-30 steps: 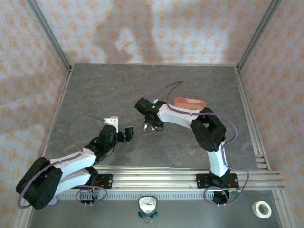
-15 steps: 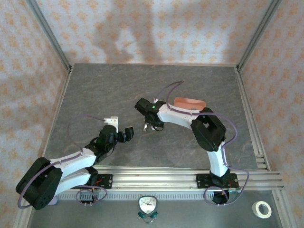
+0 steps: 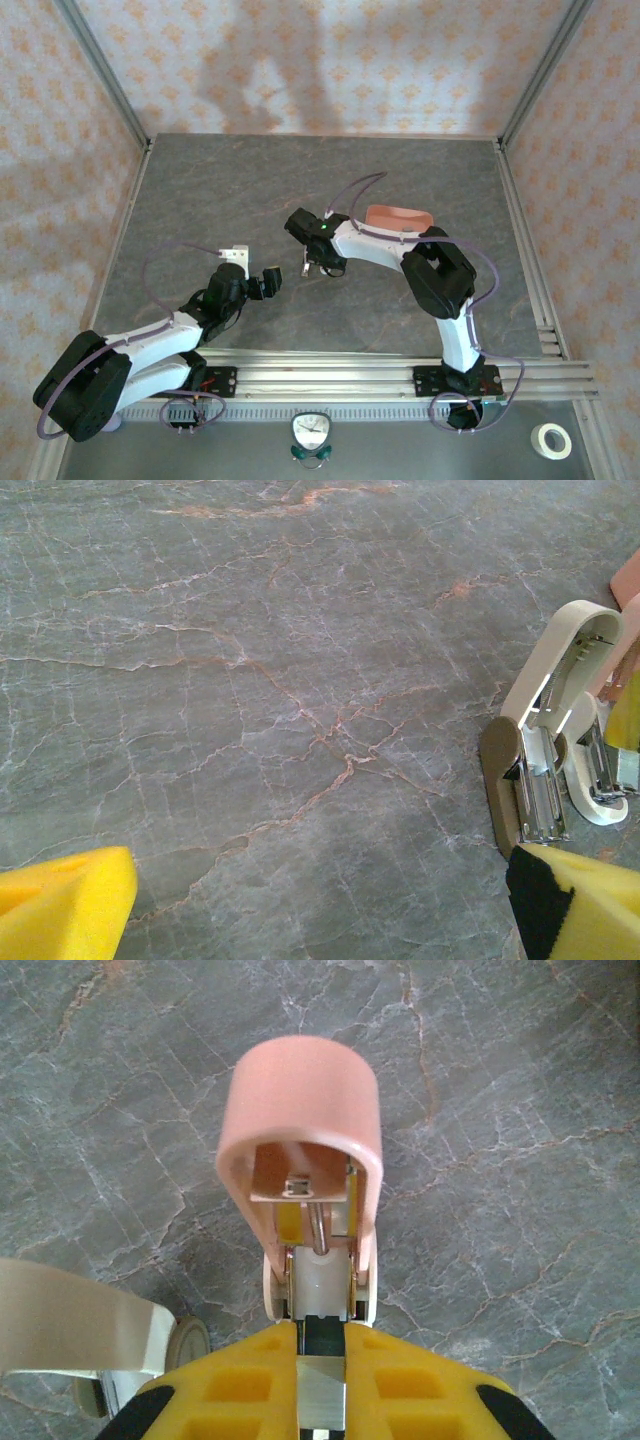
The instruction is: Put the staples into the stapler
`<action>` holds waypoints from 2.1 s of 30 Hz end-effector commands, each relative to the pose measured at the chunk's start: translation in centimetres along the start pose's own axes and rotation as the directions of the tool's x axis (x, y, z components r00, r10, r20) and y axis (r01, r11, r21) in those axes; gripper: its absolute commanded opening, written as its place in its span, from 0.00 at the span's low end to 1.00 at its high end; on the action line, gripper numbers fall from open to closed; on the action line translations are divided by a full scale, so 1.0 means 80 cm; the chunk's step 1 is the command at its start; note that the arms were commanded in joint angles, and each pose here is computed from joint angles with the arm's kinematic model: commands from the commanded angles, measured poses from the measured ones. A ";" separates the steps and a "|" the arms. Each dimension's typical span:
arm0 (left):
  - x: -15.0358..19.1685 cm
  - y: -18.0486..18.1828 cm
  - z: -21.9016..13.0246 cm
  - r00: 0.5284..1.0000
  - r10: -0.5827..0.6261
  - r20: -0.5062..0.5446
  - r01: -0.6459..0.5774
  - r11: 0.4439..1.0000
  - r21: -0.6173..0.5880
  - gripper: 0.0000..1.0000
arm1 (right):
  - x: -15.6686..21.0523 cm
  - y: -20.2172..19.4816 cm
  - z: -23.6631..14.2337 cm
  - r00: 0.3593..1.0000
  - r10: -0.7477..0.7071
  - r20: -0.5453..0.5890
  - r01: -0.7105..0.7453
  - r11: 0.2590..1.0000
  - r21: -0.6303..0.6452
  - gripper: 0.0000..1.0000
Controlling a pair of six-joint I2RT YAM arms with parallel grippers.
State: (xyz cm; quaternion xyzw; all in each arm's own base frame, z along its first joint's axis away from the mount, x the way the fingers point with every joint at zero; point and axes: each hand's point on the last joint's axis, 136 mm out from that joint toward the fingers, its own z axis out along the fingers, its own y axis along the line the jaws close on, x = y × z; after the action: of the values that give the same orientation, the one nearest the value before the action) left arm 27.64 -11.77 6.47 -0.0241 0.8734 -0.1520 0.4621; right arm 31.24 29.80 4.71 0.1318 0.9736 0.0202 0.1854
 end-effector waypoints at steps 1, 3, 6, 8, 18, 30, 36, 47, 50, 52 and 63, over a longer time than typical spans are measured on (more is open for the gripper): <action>-0.008 0.006 -0.002 0.999 0.012 0.036 -0.011 1.000 -0.021 0.96 | -0.005 -0.004 -0.008 1.000 0.012 0.027 -0.012 1.000 0.005 0.15; -0.009 0.007 -0.002 0.999 0.012 0.037 -0.011 1.000 -0.022 0.96 | -0.004 -0.004 -0.007 1.000 0.010 0.025 -0.010 1.000 0.006 0.15; -0.008 0.007 -0.002 0.999 0.012 0.035 -0.011 1.000 -0.024 0.96 | -0.002 -0.005 -0.005 1.000 0.007 0.018 -0.007 1.000 0.010 0.15; -0.009 0.007 -0.002 0.999 0.013 0.036 -0.012 1.000 -0.023 0.96 | -0.001 -0.006 -0.004 1.000 0.006 0.018 -0.006 1.000 0.013 0.15; -0.008 0.007 -0.002 0.999 0.013 0.036 -0.012 1.000 -0.022 0.96 | -0.002 -0.005 -0.005 1.000 0.006 0.017 -0.007 1.000 0.012 0.15; -0.009 0.006 -0.002 0.999 0.013 0.037 -0.012 1.000 -0.019 0.96 | -0.028 0.004 -0.038 0.996 -0.004 0.085 0.006 1.000 -0.023 0.15; -0.009 0.006 -0.002 0.999 0.012 0.037 -0.012 1.000 -0.019 0.96 | -0.025 0.002 -0.033 0.997 -0.006 0.077 0.007 1.000 -0.013 0.15; -0.009 0.007 -0.002 0.999 0.015 0.036 -0.014 1.000 -0.022 0.96 | -0.009 -0.007 -0.014 0.999 -0.020 0.036 0.020 1.000 0.024 0.15; -0.009 0.006 -0.002 0.999 0.014 0.039 -0.013 1.000 -0.020 0.96 | -0.007 -0.008 -0.010 0.999 -0.021 0.030 0.020 0.999 0.027 0.15; -0.009 0.007 -0.002 0.999 0.014 0.038 -0.014 1.000 -0.021 0.96 | -0.005 -0.008 -0.008 0.999 -0.023 0.026 0.022 0.999 0.030 0.15; -0.009 0.007 -0.002 0.999 0.016 0.038 -0.015 1.000 -0.021 0.96 | 0.001 -0.010 0.001 1.000 -0.031 0.007 0.030 0.999 0.043 0.15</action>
State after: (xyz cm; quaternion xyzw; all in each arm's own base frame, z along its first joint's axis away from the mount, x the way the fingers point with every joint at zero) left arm 27.64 -11.77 6.47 -0.0238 0.8734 -0.1518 0.4621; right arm 31.42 29.88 5.52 0.1275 0.9727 0.0253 0.1923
